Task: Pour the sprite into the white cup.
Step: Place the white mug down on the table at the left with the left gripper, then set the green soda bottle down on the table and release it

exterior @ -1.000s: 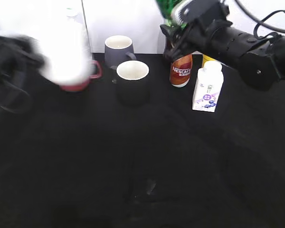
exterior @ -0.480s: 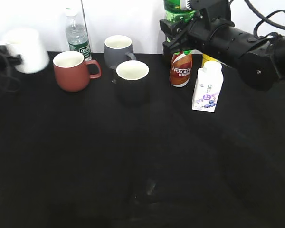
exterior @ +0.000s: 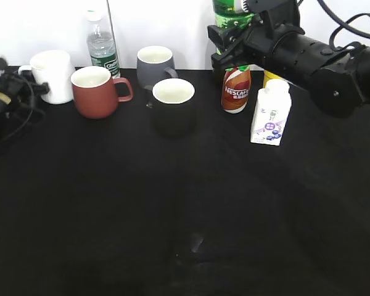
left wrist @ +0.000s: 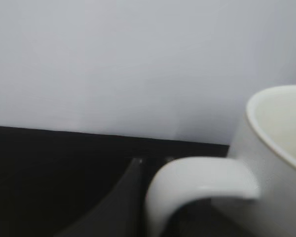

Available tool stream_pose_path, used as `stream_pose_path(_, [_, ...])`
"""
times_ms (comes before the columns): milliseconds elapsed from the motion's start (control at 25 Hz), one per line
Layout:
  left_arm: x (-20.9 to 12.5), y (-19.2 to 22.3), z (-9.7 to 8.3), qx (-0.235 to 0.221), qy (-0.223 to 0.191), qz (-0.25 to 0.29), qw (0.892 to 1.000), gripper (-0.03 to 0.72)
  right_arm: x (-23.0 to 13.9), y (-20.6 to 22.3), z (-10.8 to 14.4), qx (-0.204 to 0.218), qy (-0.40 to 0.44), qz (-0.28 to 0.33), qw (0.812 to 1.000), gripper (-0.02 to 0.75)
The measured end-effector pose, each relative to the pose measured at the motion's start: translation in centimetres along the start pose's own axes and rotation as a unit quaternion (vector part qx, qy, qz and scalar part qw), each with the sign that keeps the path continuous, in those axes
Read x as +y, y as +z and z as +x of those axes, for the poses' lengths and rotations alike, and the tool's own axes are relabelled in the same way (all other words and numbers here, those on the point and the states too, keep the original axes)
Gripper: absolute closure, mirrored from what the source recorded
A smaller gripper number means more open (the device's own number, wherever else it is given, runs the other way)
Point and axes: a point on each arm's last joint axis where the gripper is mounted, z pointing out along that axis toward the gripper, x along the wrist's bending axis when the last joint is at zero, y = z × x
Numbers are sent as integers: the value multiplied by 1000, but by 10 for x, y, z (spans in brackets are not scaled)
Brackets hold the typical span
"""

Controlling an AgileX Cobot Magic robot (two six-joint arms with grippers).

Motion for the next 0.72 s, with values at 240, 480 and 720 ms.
stream_pose_path(240, [17, -76, -13, -11, -12, -11, 1000, 322, 0, 0, 0, -3, 3, 0, 1000, 354])
stream_pose_path(480, [88, -169, -87, -106, -11, -53, 993, 322, -1, -27, -97, -162, 62, 8, 985, 354])
stream_pose_path(720, [97, -179, -115, -145, 10, 6, 989, 323, -82, -48, -150, -224, 73, 75, 969, 354])
